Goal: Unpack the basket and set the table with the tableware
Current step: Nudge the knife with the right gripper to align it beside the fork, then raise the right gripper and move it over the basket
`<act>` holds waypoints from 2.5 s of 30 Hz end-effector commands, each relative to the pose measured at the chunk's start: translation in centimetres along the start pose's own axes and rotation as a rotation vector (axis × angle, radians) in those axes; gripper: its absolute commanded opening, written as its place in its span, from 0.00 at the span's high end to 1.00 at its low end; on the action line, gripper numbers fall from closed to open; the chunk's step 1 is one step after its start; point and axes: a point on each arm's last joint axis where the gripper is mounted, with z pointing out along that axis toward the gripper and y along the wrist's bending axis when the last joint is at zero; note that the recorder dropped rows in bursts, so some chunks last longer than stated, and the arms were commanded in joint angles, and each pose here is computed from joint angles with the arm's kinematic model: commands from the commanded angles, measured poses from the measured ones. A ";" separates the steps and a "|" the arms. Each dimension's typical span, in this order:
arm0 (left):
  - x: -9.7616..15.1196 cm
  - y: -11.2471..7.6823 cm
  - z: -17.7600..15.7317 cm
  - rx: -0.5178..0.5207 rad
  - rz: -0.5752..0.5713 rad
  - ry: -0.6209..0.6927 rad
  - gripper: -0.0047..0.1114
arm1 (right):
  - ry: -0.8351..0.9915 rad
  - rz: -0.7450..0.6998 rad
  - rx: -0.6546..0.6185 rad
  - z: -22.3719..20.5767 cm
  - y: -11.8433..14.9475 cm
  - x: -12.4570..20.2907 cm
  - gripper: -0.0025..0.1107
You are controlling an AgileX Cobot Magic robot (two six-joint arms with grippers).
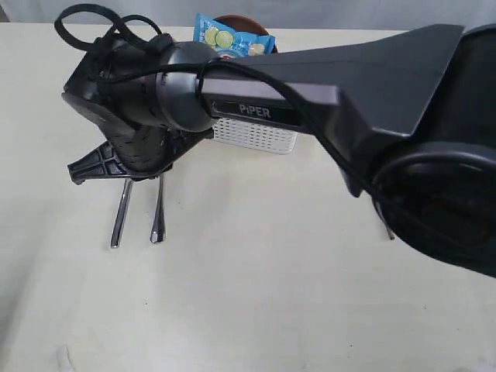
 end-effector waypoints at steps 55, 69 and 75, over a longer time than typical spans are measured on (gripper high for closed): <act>0.0 0.0 0.0 0.003 0.005 -0.010 0.96 | 0.143 0.319 -0.053 4.8 0.3 1.4 0.98; 0.0 0.0 0.0 0.003 0.005 -0.010 0.96 | 0.101 0.347 -0.016 4.7 0.6 1.5 0.98; 0.0 0.0 0.0 0.003 0.005 -0.010 0.96 | 0.092 0.327 -0.013 4.7 0.5 1.4 0.98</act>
